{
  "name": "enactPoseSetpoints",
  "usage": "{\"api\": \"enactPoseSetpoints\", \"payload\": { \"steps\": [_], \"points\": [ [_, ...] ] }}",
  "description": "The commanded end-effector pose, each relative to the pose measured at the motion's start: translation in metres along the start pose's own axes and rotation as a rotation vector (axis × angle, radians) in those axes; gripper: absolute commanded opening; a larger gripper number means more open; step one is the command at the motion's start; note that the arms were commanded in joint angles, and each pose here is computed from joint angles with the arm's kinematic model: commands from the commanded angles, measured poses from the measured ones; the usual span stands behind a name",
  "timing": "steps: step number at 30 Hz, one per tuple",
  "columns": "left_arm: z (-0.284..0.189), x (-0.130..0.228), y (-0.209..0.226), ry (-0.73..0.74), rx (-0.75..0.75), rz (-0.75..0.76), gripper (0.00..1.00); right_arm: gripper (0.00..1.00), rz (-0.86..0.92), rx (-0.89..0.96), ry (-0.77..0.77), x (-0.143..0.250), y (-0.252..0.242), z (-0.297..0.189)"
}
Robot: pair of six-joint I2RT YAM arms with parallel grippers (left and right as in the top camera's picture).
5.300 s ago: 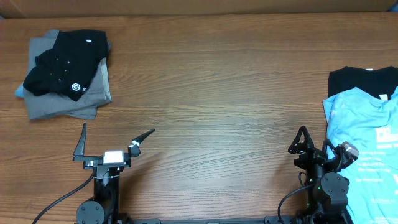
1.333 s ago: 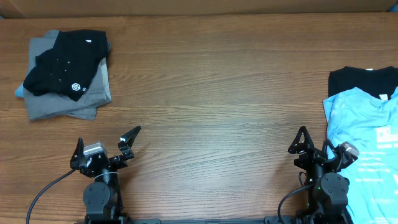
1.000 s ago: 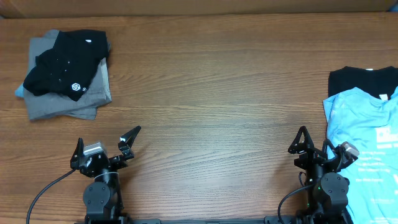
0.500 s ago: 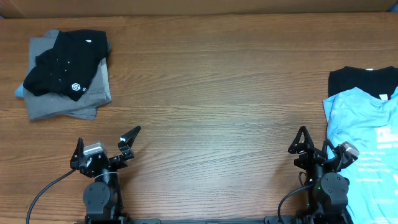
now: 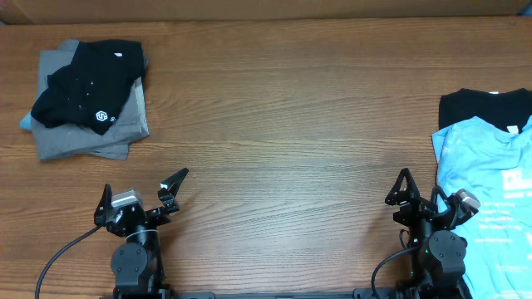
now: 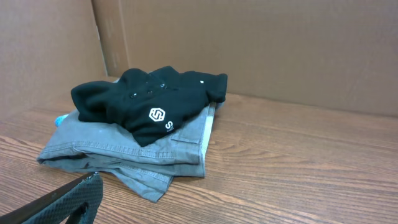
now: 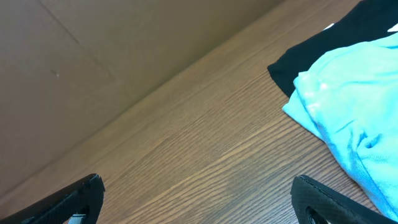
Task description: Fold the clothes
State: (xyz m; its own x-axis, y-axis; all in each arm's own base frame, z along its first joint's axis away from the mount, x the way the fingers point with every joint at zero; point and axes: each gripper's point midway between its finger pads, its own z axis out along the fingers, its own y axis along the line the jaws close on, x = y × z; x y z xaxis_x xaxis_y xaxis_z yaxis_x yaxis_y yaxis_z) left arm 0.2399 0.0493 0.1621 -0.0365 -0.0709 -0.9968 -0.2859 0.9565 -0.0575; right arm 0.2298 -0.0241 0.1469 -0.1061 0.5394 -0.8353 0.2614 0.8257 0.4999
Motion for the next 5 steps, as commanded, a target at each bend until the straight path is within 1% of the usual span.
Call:
{"api": "enactPoseSetpoints", "payload": {
  "steps": [1,5],
  "points": [
    [-0.0003,-0.0011,0.0039,-0.009,-0.02,-0.014,1.0,1.0,0.011,-0.003,-0.011,-0.0014,-0.0003,-0.0001],
    [-0.0003,-0.0011,0.0039,-0.009,-0.02,-0.014,1.0,1.0,0.011,-0.003,-0.011,-0.0014,-0.0003,-0.0001]
  ]
}}
